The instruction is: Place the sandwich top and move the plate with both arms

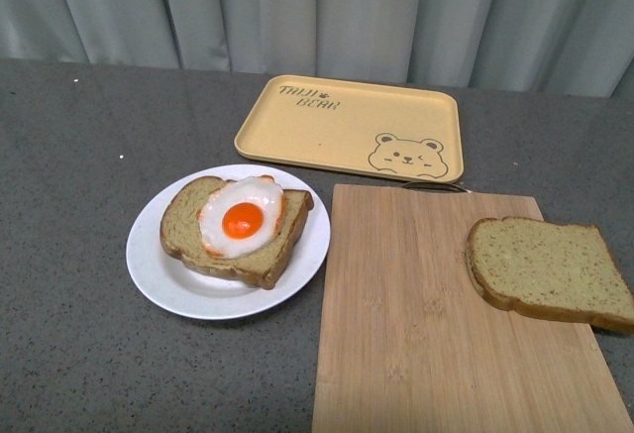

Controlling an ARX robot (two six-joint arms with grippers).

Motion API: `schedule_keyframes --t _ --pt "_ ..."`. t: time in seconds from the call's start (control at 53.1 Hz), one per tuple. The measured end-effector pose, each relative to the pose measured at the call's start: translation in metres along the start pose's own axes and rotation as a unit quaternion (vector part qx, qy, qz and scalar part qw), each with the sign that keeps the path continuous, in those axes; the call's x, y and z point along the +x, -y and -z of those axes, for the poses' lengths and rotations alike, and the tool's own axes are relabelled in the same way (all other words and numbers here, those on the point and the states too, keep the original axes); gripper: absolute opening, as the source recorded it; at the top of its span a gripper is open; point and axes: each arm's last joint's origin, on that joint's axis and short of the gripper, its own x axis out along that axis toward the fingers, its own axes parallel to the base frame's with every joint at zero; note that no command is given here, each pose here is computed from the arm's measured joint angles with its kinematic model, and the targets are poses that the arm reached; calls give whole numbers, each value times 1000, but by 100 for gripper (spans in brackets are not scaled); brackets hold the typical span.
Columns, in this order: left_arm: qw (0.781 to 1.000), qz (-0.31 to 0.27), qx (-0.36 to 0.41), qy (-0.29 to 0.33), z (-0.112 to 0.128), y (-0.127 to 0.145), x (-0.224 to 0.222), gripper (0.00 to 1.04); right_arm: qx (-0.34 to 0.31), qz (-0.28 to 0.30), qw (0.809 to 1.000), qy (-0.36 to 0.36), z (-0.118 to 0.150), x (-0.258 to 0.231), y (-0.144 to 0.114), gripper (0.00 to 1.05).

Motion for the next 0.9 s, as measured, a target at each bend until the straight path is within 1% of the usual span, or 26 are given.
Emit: schedule_keyframes --t 0.471,0.489,0.508,0.546,0.584,0.602,0.659,0.715,0.791,0.847,0.866,0.904 --pt "1000 0 0 0 0 0 0 98 0 0 1000 0 0 0 0 95" --pt "1000 0 0 0 0 0 0 98 -7 11 1000 -3 0 0 0 95" --pt "1000 0 0 0 0 0 0 98 -25 52 998 -11 0 1 0 95" --pt "1000 0 0 0 0 0 0 98 -53 95 994 -26 0 3 1 95" --pt "1000 -1 0 0 0 0 0 98 -76 141 985 -63 0 10 3 95" --pt "1000 0 0 0 0 0 0 98 -81 148 982 -82 0 15 5 95" --pt "1000 0 0 0 0 0 0 98 -78 138 981 -113 3 31 12 95" --pt "1000 0 0 0 0 0 0 98 -67 115 983 -129 4 44 17 95" --pt "1000 0 0 0 0 0 0 98 -31 74 981 -175 7 78 33 95" --pt "1000 -1 0 0 0 0 0 98 22 39 970 -238 18 101 45 95" --pt "1000 -1 0 0 0 0 0 98 47 26 963 -266 25 110 50 95" --pt "1000 -1 0 0 0 0 0 98 69 14 953 -294 33 117 54 95"
